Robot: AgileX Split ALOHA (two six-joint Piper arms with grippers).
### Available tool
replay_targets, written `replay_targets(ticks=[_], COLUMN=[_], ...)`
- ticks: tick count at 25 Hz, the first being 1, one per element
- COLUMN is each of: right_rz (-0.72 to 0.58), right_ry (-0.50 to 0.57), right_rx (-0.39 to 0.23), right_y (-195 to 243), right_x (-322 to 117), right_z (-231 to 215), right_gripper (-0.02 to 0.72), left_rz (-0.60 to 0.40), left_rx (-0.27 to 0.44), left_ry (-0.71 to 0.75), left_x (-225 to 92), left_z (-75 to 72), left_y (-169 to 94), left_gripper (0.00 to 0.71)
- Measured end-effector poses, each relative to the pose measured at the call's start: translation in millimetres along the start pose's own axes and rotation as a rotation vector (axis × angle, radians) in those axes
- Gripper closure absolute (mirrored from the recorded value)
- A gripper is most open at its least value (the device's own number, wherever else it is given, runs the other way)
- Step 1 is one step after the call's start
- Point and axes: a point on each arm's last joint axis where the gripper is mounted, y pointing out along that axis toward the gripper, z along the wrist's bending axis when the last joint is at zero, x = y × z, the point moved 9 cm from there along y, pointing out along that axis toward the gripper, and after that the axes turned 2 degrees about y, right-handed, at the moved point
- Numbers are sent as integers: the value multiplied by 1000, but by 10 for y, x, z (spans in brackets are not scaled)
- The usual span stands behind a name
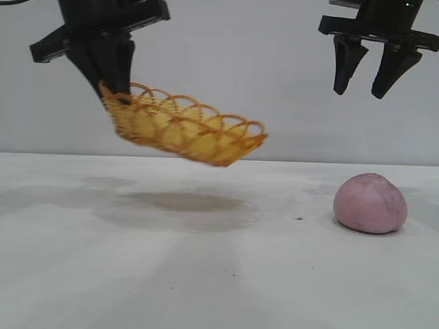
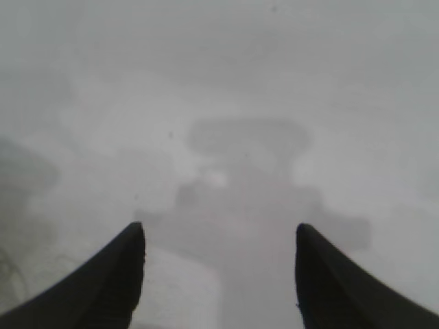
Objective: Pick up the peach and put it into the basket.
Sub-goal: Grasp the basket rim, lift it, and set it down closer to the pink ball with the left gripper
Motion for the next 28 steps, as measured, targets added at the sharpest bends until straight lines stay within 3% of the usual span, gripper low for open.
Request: replay_targets(ticks=[6,9,14,22,28], right_rz=[2,2,2,0,0], right_ry=[0,0,0,0,0], right_rx=[0,0,0,0,0], right_y=[0,0,0,0,0], right_x=[-3,-3,-3,0,0], right_z=[0,0,0,0,0], right_gripper=[292,292,292,292,292], left_rz=[3,42,12,-54,-36], left_rx=[-35,-54,-95,-158,-161], left_ry=[-84,-153,-246,-265,-279], left_x=[-20,-165,-279,-235,-244], left_z=[-49,-2,34,-20,13], left_y=[36,245,488,567,679], left_gripper=[710,710,710,710,710])
